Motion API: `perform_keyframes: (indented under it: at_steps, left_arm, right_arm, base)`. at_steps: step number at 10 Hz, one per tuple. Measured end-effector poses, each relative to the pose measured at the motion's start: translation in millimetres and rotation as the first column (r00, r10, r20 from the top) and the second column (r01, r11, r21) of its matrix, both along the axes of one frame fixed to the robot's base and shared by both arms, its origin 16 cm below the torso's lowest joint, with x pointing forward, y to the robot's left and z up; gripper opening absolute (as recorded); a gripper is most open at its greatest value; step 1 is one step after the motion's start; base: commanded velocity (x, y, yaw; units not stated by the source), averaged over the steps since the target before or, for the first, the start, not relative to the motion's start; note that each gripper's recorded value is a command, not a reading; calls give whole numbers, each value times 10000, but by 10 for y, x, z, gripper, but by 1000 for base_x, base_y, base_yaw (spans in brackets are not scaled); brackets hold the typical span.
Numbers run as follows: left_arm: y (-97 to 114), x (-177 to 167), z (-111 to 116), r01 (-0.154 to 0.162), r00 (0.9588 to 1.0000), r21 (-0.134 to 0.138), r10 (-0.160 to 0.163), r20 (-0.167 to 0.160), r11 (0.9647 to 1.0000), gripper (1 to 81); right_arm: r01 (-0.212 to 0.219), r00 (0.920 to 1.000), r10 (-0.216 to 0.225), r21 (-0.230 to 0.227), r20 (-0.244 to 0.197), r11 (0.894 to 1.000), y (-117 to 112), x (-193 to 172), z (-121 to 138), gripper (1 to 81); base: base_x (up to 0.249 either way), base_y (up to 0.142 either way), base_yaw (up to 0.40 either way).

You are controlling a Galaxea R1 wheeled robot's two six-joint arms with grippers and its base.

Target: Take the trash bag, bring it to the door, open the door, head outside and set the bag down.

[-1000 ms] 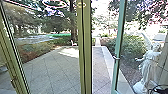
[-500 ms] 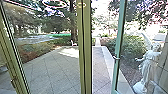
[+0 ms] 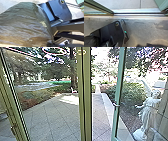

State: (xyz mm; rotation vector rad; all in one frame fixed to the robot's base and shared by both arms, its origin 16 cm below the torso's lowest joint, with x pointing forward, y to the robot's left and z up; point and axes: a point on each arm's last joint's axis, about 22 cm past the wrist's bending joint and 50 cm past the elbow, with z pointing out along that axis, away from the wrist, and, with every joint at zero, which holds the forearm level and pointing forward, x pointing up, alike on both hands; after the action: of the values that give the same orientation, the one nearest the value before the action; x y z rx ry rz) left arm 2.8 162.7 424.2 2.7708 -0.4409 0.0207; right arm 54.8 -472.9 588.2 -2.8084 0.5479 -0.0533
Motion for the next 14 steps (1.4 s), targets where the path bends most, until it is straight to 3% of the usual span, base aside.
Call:
perform_keyframes:
  at_steps: [2, 5, 6, 8, 9, 10, 12, 14]
  left_arm:
    - [-8, 63, 2, 8, 10000, -7, -8, 82, 10000, 10]
    - [-53, 205, 10, 33, 9996, -61, -31, 270, 10000, 10]
    - [-49, 202, 10, 38, 9996, -56, -36, 267, 10000, 10]
    - [-60, 238, 12, 38, 9996, -72, -36, 297, 10000, 10]
    - [-70, 282, 16, -80, 9992, -99, 84, 382, 9999, 10]
    - [-65, 283, 16, -360, 9983, -131, 366, 448, 9993, 10]
    - [29, 143, 0, -1016, 9939, -92, 1019, 418, 9948, 10]
    - [59, 29, -9, -1709, 9843, -128, 1713, 430, 9852, 10]
  right_arm:
    - [-1, 9999, 11, 849, -111, 9964, 567, -322, -233, 811]
    - [-273, 9991, 208, 1889, 362, 9816, 1503, -75, -463, 811]
    - [-260, 9994, 203, 2166, 285, 9759, 1815, -159, -592, 811]
    - [72, 9998, -27, 2380, -193, 9712, 2169, -669, -861, 811]
    - [71, 9997, -16, 2462, -228, 9692, 2300, -763, -920, 811]
    - [-168, 9998, 200, 2613, -96, 9651, 2483, -661, -936, 811]
    - [-725, 9973, 685, 2380, 248, 9686, 2513, -262, -972, 811]
    - [-1360, 9904, 1376, 2346, 96, 9625, 2637, -202, -1021, 811]
  base:
    - [0, 0, 0]
    - [0, 0, 0]
    - [0, 0, 0]
    - [0, 0, 0]
    - [0, 0, 0]
    - [0, 0, 0]
    - [0, 0, 0]
    - [0, 0, 0]
